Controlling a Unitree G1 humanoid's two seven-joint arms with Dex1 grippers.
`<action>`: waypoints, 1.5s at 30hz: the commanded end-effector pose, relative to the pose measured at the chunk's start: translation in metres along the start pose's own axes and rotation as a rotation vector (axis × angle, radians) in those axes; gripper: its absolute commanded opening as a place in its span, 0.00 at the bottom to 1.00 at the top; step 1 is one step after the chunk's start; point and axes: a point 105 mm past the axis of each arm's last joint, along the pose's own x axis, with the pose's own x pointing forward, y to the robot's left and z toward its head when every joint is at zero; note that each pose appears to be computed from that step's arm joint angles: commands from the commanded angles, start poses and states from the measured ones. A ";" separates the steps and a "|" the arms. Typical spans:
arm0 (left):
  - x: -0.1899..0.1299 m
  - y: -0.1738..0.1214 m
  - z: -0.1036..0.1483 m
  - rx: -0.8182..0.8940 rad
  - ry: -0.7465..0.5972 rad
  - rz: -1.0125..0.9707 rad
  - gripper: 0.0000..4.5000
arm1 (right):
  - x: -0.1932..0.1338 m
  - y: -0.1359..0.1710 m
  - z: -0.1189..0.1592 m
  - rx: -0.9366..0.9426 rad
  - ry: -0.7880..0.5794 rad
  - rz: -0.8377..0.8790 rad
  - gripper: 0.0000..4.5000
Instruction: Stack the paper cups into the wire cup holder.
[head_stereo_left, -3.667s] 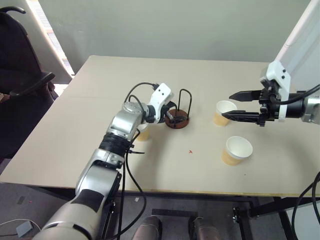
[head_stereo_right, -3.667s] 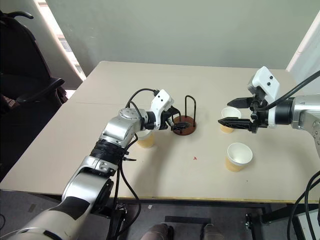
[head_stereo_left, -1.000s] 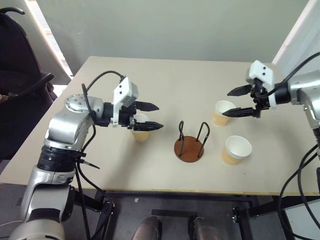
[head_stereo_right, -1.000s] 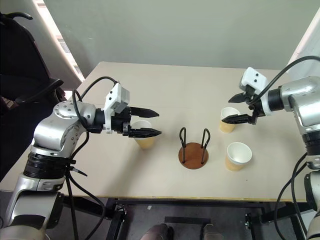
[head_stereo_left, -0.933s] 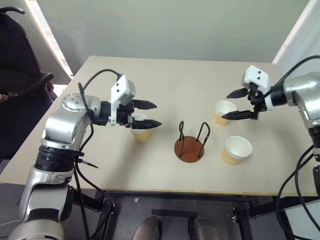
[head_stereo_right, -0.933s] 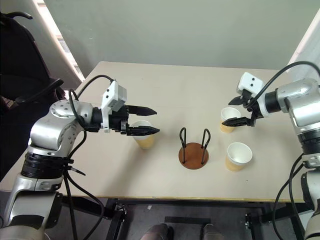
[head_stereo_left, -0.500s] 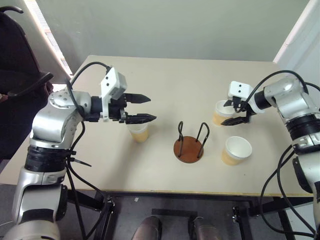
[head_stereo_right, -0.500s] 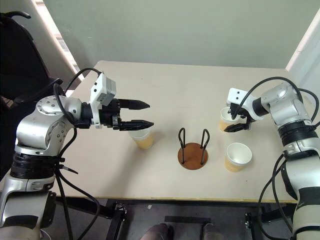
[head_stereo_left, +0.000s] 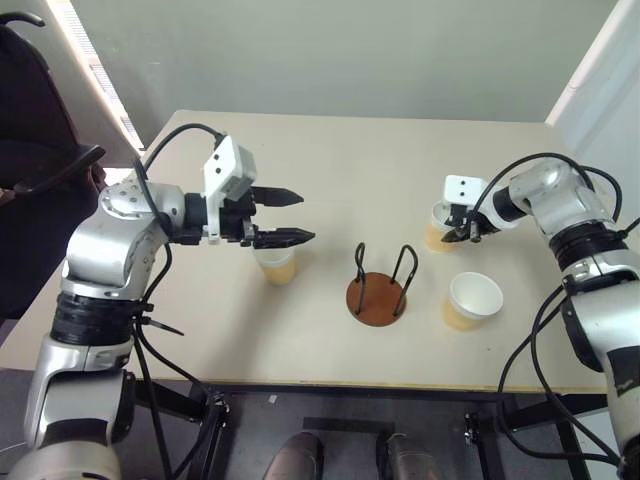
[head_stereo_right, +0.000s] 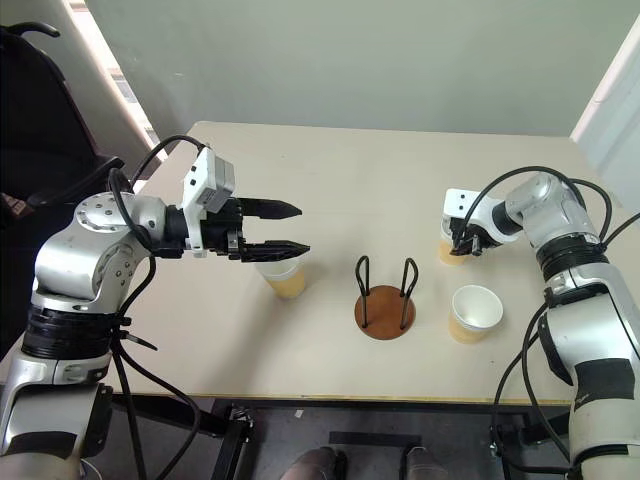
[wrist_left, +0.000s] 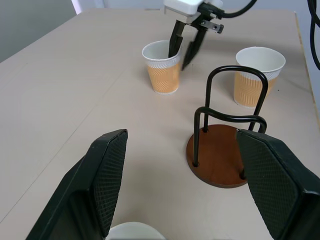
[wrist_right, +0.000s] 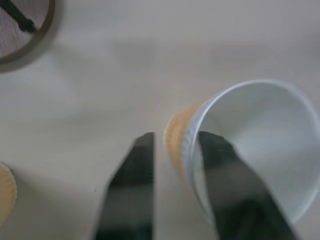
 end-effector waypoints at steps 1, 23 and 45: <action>-0.005 0.001 0.005 0.036 -0.002 0.010 0.82 | -0.022 -0.007 0.011 -0.016 -0.062 -0.022 0.01; 0.003 -0.012 -0.002 0.032 0.017 -0.127 0.82 | -0.102 0.102 0.139 -0.340 -0.348 0.201 0.01; 0.003 -0.015 0.001 0.026 0.008 -0.110 0.82 | -0.065 0.105 0.136 -0.333 -0.348 0.236 0.42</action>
